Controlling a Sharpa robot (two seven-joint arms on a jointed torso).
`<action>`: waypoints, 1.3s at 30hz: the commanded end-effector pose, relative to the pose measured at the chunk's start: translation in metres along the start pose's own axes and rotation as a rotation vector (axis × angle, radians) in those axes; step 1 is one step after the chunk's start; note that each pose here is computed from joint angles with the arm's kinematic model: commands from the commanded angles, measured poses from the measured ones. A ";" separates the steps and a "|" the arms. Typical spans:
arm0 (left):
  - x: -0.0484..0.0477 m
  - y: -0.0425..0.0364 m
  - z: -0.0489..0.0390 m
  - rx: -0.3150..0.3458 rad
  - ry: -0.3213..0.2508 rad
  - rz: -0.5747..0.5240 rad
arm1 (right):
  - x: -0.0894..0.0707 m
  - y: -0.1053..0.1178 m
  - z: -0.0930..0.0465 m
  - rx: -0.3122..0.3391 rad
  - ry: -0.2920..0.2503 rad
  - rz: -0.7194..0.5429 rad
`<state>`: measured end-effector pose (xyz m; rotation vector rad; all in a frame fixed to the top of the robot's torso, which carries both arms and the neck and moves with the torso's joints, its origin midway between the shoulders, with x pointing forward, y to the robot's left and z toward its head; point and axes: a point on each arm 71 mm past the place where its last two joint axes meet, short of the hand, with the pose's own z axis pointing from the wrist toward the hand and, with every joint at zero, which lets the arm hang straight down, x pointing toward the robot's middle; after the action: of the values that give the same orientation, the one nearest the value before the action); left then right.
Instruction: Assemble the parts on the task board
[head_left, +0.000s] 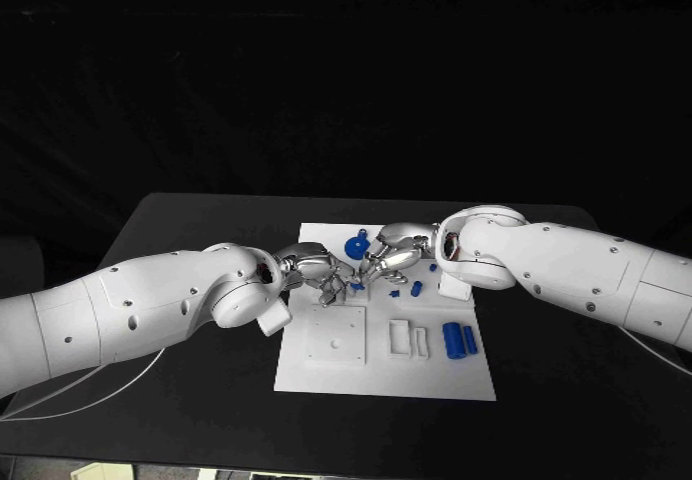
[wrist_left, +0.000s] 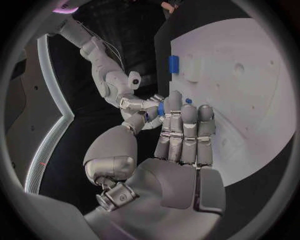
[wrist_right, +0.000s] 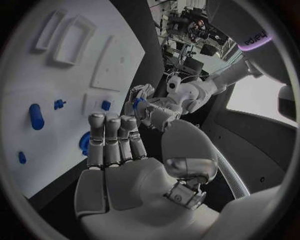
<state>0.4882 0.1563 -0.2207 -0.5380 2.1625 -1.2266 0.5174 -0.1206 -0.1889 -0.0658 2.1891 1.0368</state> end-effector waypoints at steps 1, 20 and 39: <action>-0.0001 -0.0084 0.0011 0.040 -0.010 0.015 | 0.006 0.003 0.003 -0.022 0.017 0.006; -0.0136 0.0002 -0.0021 -0.039 -0.072 0.184 | -0.042 -0.025 -0.015 -0.057 -0.382 0.182; -0.0551 -0.0212 -0.0009 -0.393 -0.137 0.477 | -0.097 -0.053 -0.054 -0.051 -0.648 0.193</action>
<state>0.5293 0.1758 -0.1831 -0.2829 2.1829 -0.6449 0.5744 -0.2129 -0.1461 0.4035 1.6565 1.0277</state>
